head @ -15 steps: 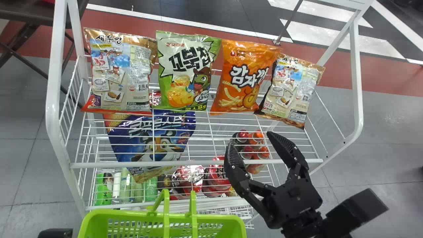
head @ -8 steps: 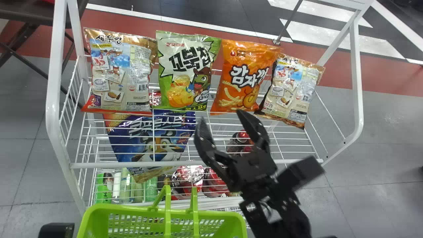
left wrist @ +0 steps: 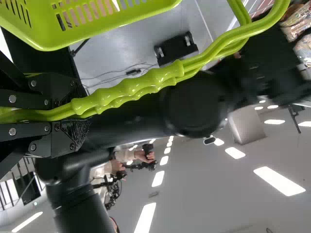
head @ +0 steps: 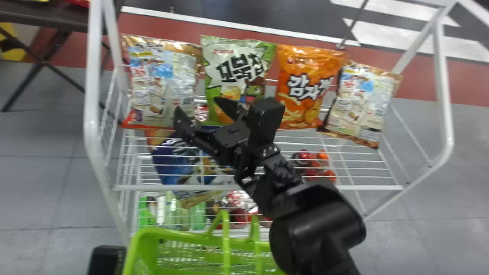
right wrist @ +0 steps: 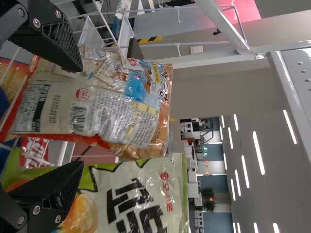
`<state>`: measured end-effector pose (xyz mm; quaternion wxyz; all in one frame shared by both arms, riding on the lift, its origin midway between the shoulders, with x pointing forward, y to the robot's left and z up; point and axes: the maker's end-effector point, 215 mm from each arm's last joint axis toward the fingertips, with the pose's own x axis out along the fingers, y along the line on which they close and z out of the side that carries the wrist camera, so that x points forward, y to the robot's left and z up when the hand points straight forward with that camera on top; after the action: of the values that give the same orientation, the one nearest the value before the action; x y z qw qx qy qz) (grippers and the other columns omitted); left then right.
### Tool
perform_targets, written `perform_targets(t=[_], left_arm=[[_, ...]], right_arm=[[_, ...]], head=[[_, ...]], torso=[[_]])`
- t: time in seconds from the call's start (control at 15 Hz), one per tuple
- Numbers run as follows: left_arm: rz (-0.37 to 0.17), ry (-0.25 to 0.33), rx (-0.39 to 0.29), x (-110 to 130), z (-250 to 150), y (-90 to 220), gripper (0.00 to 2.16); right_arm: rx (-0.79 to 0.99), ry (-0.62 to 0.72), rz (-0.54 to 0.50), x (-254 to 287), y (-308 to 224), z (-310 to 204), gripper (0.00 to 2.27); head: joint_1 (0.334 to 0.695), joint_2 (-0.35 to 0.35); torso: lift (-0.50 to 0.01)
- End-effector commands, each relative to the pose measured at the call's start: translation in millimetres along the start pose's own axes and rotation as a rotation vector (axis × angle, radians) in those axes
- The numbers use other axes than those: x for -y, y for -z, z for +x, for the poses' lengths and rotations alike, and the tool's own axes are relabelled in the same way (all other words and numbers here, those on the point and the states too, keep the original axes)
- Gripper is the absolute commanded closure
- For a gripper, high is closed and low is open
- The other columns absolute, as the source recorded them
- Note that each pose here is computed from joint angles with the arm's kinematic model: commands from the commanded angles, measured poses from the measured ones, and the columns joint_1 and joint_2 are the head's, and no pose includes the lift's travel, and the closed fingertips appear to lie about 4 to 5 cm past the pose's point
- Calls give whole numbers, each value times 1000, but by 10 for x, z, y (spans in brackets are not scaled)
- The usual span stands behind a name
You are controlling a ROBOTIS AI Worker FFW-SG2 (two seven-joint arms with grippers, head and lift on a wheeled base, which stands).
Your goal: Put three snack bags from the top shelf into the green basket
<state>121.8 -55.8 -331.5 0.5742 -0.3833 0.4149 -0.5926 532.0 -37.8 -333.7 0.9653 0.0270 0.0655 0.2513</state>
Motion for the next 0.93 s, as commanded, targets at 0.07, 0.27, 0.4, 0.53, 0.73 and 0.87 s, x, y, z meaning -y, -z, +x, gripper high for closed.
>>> perform_targets(t=[0.07,0.27,0.4,0.53,0.73,0.87], left_arm=[[-17,3,-2,-6,0,29,1760],[-21,2,-2,-11,-1,31,1760],[-22,4,-3,-14,-2,29,1760],[-26,14,-7,-11,1,20,1760],[-25,18,-14,-19,15,-5,1760],[-33,21,-18,-26,16,3,1760]], right_arm=[[-28,-54,22,-115,40,407,144],[-49,-90,37,-230,42,617,461],[-147,-150,71,-369,233,595,2078],[-192,-196,105,-505,240,474,2246],[-229,-201,99,-480,214,249,2246],[-238,-198,102,-375,169,107,2246]], head=[[695,-157],[695,-101],[695,-79],[695,-54],[695,-47],[695,-59]], torso=[[-45],[-45],[-45],[-45],[-45],[-45]])
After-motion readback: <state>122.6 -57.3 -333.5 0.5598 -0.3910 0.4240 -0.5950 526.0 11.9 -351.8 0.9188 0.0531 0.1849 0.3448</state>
